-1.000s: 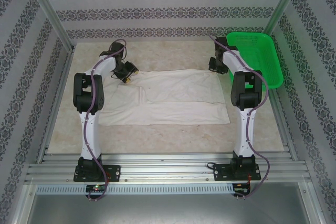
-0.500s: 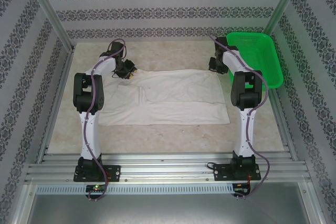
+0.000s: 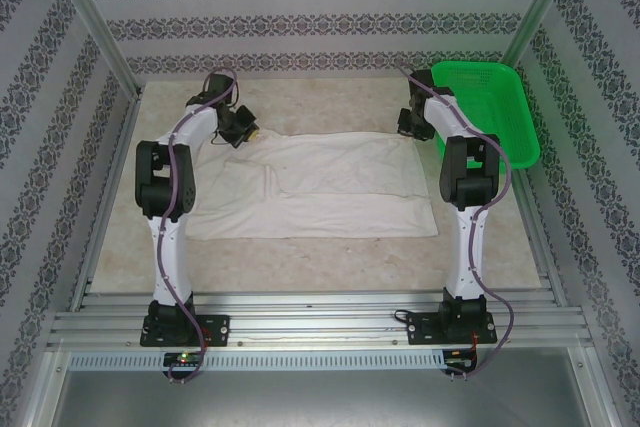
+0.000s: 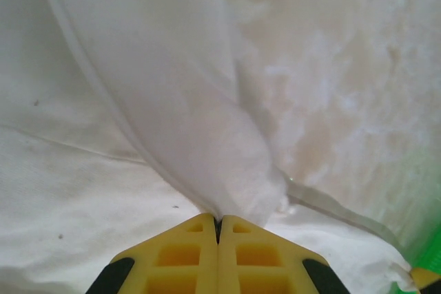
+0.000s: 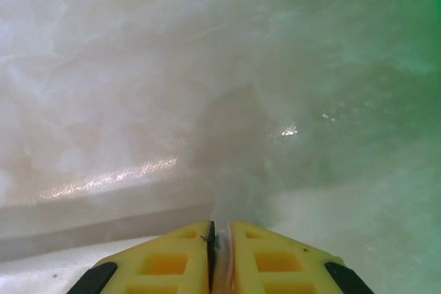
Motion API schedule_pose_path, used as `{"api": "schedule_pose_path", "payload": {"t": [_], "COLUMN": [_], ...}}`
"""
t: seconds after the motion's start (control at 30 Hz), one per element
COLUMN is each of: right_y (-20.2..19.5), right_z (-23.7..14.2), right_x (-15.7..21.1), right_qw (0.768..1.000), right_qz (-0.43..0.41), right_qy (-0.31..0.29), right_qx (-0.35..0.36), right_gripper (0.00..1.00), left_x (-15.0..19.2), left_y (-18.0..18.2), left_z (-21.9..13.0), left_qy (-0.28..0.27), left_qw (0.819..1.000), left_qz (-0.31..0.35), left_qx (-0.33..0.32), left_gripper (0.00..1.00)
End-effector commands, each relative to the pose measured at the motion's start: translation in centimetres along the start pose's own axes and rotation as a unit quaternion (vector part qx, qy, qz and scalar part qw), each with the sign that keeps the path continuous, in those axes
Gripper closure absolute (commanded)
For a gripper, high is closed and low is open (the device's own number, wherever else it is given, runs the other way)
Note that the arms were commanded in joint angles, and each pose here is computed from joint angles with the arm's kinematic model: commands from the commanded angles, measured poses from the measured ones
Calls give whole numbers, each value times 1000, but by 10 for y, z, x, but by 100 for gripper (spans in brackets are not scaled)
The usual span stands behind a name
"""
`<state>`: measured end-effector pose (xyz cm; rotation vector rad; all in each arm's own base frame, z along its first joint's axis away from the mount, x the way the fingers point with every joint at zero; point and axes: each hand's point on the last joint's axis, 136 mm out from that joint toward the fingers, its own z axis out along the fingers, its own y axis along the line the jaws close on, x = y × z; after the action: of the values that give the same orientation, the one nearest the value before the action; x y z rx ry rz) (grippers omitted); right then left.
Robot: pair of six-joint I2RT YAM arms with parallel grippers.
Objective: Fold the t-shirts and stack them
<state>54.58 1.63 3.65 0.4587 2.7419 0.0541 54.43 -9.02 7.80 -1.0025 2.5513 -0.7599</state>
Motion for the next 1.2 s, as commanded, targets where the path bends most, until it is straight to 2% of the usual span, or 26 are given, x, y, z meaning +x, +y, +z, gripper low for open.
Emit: {"api": "schedule_pose_path", "payload": {"t": [0.0, 0.23, 0.57, 1.17], "right_y": [-3, -5, -11, -26], "right_z": [-32, -38, -50, -62], "right_x": [-20, -22, -12, 45], "right_qw": [1000, 999, 999, 999], "right_qz": [-2, -5, -13, -25], "right_qy": [-28, -32, -35, -12], "right_qx": [-3, -3, 5, 21], "right_gripper": [85, 85, 87, 86], "left_x": [-8, 17, 60, 103], "left_y": [-38, -42, -19, 16], "left_z": [-46, -70, -84, -120], "left_qy": [-28, -23, -6, -17], "left_qw": [998, 996, 996, 997], "left_qz": [42, 68, 76, 73], "left_qx": [46, 49, 41, 30], "left_gripper": [100, 100, 100, 100]}}
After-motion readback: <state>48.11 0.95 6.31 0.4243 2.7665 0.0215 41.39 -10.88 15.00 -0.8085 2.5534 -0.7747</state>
